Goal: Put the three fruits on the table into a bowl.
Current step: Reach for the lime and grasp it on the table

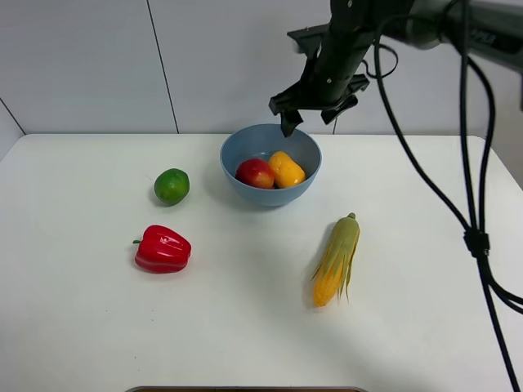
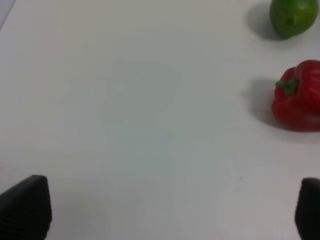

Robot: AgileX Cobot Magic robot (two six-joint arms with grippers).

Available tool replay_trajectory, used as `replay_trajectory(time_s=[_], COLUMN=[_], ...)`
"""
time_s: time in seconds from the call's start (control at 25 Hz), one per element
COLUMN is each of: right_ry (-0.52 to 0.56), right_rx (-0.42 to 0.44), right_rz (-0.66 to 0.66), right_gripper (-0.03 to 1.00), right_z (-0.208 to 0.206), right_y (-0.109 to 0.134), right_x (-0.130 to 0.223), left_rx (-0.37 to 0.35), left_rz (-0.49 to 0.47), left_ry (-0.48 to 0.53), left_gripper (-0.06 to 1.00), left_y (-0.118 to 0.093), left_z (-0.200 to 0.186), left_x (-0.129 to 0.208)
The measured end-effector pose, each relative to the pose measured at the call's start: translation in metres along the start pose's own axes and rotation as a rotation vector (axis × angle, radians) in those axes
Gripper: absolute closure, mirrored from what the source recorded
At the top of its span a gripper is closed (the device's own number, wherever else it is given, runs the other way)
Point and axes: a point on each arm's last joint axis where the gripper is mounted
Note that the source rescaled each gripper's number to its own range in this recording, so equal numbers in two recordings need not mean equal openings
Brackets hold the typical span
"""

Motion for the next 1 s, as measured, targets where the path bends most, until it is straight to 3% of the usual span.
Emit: replay_trajectory(time_s=[0.12, 0.72, 1.0], right_ry=[-0.004, -0.369, -0.311], right_rx=[0.015, 0.149, 0.226], right_rz=[-0.008, 0.009, 0.014], right_gripper=[0.48, 0.48, 0.48], right_z=[-0.042, -0.221, -0.234], right_y=[0.0, -0.007, -0.008], right_x=[0.007, 0.057, 0.135], left_rx=[0.0, 0.0, 0.0], left_rz=[0.0, -0.001, -0.001], left_ry=[0.0, 0.0, 0.0], left_gripper=[-0.06, -0.06, -0.06], left_y=[0.0, 0.0, 0.0], left_z=[0.0, 0.0, 0.0], left_x=[0.0, 0.0, 0.0])
Point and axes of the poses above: a point on each arm's last joint axis where the gripper is mounted, z pointing out along that axis toward the gripper, y along the wrist's bending axis when the last joint is at zero, x = y × z, and after that the axes turned 4 degrees about -z, right-handed
